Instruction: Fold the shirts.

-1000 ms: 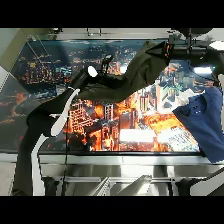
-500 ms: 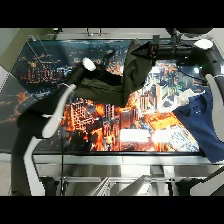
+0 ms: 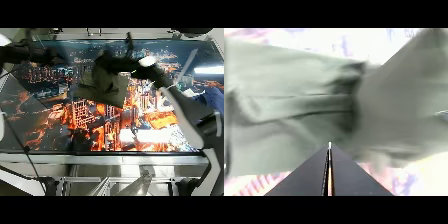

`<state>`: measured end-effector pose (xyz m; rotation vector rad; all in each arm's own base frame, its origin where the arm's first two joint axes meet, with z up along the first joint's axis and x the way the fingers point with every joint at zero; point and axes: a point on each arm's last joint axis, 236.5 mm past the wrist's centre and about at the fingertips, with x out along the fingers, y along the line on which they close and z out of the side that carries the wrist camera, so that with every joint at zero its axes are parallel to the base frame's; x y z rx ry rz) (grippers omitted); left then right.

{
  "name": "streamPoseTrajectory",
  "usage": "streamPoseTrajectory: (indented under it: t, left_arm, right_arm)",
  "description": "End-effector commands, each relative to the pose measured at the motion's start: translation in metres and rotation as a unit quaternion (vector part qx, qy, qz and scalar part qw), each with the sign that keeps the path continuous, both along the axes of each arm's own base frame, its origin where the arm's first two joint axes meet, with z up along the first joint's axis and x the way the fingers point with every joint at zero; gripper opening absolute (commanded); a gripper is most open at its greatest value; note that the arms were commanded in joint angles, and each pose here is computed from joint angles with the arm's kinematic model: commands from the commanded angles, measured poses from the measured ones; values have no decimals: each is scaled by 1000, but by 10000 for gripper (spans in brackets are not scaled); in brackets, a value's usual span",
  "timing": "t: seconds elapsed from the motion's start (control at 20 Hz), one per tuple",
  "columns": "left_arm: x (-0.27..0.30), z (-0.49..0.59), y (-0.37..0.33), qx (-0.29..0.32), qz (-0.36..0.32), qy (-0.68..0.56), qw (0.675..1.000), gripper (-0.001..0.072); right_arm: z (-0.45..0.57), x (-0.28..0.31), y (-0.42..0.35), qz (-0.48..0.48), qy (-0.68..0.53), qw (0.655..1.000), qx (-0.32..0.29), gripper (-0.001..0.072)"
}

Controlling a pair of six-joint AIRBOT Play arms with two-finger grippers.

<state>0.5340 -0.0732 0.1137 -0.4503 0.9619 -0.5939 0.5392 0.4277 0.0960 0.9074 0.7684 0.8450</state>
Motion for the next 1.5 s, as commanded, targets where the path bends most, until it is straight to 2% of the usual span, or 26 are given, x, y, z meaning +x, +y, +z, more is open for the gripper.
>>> streamPoseTrajectory:
  t: [0.0,0.2,0.35,0.4,0.45,0.5,0.6,0.65,0.8,0.9,1.05,1.15,1.2,1.25,1.35,1.45]
  left_arm:
    - [-16,1,49,-34,35,12,999,11]
    - [-23,-3,47,-77,25,15,997,12]
    - [-23,-3,44,-75,18,11,997,11]
    - [-24,-4,43,-74,15,11,997,12]
    - [-24,-4,43,-74,14,11,997,11]
    - [-24,-4,44,-73,15,11,997,11]
    - [-26,-4,47,-74,13,13,997,12]
    - [-27,-4,48,-73,13,13,997,11]
    - [-31,-4,55,-75,14,18,997,11]
    - [-39,-5,58,-79,4,29,996,11]
    - [-53,-6,52,-85,-20,47,995,10]
    - [-62,-5,45,-87,-39,58,994,10]
    - [-62,-4,43,-88,-34,55,994,10]
    - [-59,-5,44,-87,-20,51,995,10]
    - [-58,-9,42,-91,-2,48,995,10]
    - [-59,-13,38,-103,2,54,993,10]
  right_arm:
    - [-53,6,52,-104,-12,994,-19,504]
    - [-36,-27,101,-18,-118,992,-37,503]
    - [3,-25,96,7,-151,988,-12,498]
    - [17,-23,87,15,-158,987,-2,363]
    - [31,-23,78,30,-166,986,8,66]
    - [46,-20,64,40,-175,984,17,17]
    - [66,-7,28,41,-159,986,26,14]
    - [67,0,7,42,-140,989,12,13]
    - [42,-5,-62,77,-48,992,-85,12]
    - [13,-31,-107,131,19,980,-152,12]
    - [-21,-57,-151,161,100,969,-161,12]
    - [-45,-50,-174,103,113,975,-164,14]
    - [-63,-47,-185,73,130,975,-164,21]
    - [-82,-45,-193,56,150,973,-164,105]
    - [-113,-47,-198,42,193,967,-161,720]
    - [-140,-46,-194,31,232,960,-156,704]
